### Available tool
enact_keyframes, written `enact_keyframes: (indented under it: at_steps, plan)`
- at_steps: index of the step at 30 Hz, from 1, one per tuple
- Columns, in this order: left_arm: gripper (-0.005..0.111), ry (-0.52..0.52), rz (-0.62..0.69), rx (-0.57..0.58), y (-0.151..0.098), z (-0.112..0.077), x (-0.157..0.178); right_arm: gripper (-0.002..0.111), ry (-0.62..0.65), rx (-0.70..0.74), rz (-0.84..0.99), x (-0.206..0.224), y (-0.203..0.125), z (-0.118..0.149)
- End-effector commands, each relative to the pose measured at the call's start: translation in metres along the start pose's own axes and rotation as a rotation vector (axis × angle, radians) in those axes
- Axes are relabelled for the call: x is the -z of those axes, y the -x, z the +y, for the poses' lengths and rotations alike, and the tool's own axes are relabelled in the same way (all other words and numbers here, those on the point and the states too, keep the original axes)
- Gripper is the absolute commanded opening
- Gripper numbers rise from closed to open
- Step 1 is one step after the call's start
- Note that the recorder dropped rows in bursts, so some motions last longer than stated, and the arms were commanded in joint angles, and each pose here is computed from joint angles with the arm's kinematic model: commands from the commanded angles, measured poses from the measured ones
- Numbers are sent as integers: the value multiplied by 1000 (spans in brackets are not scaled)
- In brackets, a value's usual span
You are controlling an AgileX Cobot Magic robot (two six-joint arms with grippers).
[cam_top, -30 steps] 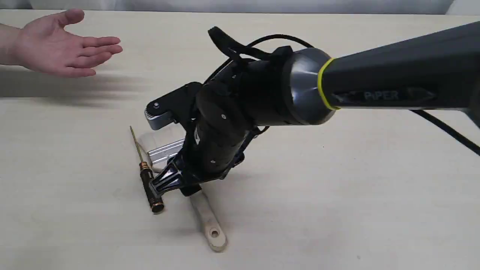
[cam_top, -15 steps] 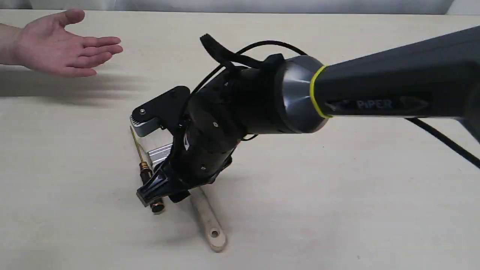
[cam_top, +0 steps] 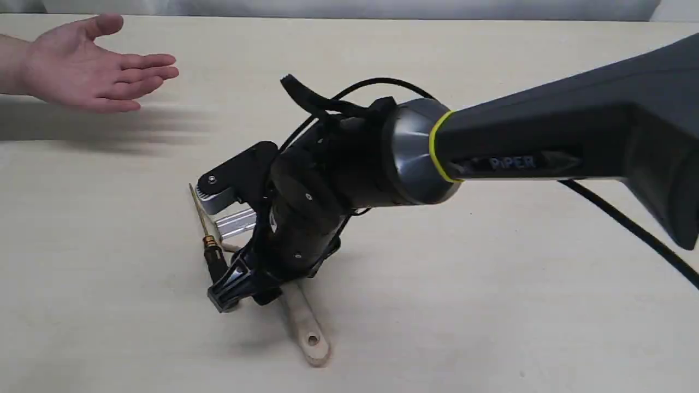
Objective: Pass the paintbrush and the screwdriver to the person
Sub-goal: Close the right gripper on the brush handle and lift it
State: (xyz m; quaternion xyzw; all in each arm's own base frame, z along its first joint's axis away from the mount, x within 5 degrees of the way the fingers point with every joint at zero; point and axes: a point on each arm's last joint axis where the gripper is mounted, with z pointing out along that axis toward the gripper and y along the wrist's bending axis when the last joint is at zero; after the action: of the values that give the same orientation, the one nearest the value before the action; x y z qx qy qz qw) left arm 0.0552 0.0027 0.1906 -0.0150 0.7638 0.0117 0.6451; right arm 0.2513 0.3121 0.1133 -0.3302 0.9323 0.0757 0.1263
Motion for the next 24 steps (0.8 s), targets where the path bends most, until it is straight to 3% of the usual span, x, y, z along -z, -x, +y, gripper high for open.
enact_keyframes:
  at_steps: [1,7,14,24]
  plan:
    - [0,-9,-4,5,0,-1,0,56,-3,6,-7,-5,1,0]
    - [0,-9,-4,5,0,-1,0,54,-5,6,-4,-12,0,0]
    - [0,-9,-4,5,0,-1,0,32,-22,24,21,-21,-3,-3]
    - [0,-9,-8,3,0,-1,0,31,-48,49,64,-21,-7,-5]
